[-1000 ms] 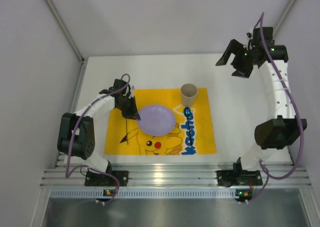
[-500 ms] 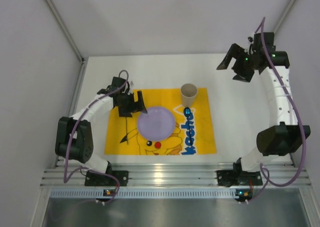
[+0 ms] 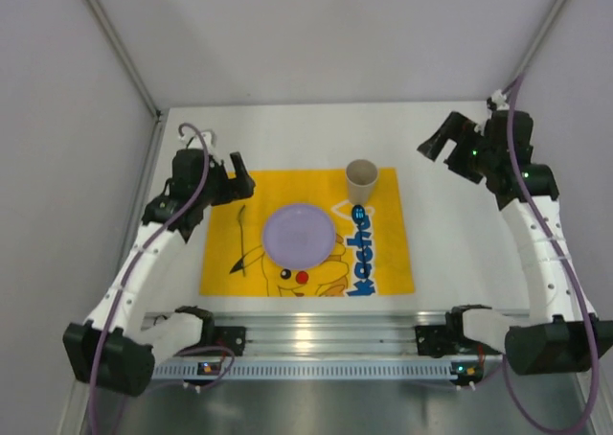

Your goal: Set the dinner table for one person

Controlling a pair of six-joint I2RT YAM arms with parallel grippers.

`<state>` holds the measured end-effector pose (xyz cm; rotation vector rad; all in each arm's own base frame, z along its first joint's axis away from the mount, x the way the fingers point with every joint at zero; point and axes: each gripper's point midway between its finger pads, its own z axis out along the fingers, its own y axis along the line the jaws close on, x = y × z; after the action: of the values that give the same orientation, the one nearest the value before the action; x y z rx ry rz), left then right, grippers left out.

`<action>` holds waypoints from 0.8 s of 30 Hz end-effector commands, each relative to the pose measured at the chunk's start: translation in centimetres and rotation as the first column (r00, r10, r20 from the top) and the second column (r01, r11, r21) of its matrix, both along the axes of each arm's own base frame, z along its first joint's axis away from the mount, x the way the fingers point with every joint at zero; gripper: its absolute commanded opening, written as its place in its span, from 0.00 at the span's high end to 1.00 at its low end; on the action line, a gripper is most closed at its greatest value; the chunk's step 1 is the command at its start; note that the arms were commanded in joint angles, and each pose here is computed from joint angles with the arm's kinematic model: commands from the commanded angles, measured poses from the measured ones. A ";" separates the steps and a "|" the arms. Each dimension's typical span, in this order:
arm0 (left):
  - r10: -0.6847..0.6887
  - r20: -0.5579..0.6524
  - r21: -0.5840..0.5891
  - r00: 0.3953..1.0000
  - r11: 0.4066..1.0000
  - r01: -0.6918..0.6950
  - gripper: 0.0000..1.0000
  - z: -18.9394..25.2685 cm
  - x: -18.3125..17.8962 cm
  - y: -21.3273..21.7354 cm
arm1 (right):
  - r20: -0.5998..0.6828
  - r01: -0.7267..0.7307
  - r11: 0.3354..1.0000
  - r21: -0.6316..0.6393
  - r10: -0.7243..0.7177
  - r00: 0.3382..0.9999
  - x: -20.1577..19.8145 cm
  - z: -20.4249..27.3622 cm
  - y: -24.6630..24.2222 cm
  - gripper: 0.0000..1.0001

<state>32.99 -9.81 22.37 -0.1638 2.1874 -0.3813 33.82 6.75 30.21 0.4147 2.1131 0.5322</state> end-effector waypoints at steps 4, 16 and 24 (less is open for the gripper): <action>0.118 0.265 0.091 0.957 0.985 -0.147 0.01 1.2 -3.1 4.6 | -0.116 0.011 1.000 0.027 -0.008 0.993 -4.4 -7.7 0.6 0.00; 0.078 -0.105 0.258 0.991 0.965 -0.049 0.03 -6.1 -4.1 5.0 | -0.137 -0.240 0.955 0.175 0.265 0.954 -6.3 -11.5 5.1 0.00; 0.128 -0.048 0.309 0.991 0.945 -0.107 0.03 -6.0 -3.0 6.2 | -0.106 -0.281 0.949 0.142 0.297 0.949 -5.8 -10.5 6.1 0.00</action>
<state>28.70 -4.55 14.63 -0.1262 2.3420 -0.0276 26.47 11.71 16.53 0.3342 2.3829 0.8225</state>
